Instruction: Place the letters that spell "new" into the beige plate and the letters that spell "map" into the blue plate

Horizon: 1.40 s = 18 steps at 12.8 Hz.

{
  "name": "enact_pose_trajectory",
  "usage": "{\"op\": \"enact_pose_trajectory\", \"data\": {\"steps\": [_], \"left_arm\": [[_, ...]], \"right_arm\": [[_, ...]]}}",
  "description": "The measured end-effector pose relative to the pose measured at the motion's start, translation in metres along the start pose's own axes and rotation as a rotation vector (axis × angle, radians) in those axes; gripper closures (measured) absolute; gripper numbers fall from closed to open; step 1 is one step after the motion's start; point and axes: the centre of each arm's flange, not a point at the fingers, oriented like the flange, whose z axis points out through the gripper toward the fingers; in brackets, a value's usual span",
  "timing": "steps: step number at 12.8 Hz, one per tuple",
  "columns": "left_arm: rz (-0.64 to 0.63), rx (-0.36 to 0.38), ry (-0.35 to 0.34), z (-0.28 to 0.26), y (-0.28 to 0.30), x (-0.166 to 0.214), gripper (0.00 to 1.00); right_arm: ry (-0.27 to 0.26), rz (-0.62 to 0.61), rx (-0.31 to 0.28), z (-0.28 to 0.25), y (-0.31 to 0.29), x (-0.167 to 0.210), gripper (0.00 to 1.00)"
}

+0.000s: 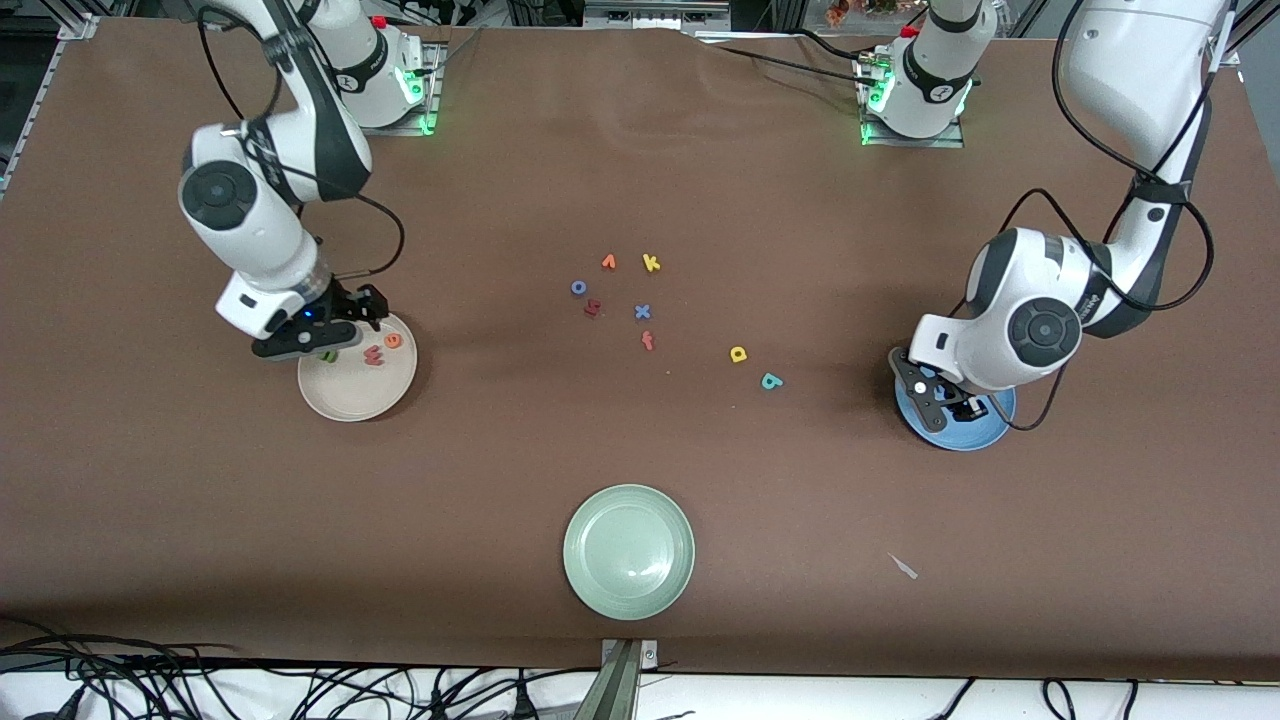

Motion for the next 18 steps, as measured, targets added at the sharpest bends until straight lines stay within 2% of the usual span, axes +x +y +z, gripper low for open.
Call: {"op": "enact_pose_trajectory", "data": {"steps": [1, 2, 5, 9, 13, 16, 18], "left_arm": [[-0.05, 0.001, 0.006, -0.013, 0.009, 0.013, 0.04], [-0.117, -0.001, 0.012, -0.023, 0.019, 0.028, 0.0], [-0.408, -0.014, 0.024, -0.031, 0.047, 0.062, 0.0], [-0.78, -0.031, 0.034, -0.026, 0.071, 0.111, 0.0], [-1.074, -0.062, 0.034, -0.008, 0.078, 0.147, 0.0], [-1.202, -0.093, 0.065, 0.02, 0.093, 0.178, 0.0], [-1.234, -0.106, 0.047, 0.039, 0.1, 0.183, 0.0]], "right_arm": [[-0.014, 0.022, 0.012, -0.034, 0.005, 0.0, 0.0], [-0.017, 0.044, 0.038, -0.07, 0.009, -0.001, 0.0], [-0.013, 0.077, 0.072, -0.156, 0.023, -0.012, 0.0], [-0.008, 0.138, 0.084, -0.227, 0.065, -0.019, 0.0], [-0.03, 0.144, 0.099, -0.252, 0.073, -0.015, 0.0], [-0.056, 0.13, 0.1, -0.251, 0.072, -0.009, 0.0], [-0.092, 0.121, 0.104, -0.247, 0.069, -0.011, 0.0]]}}
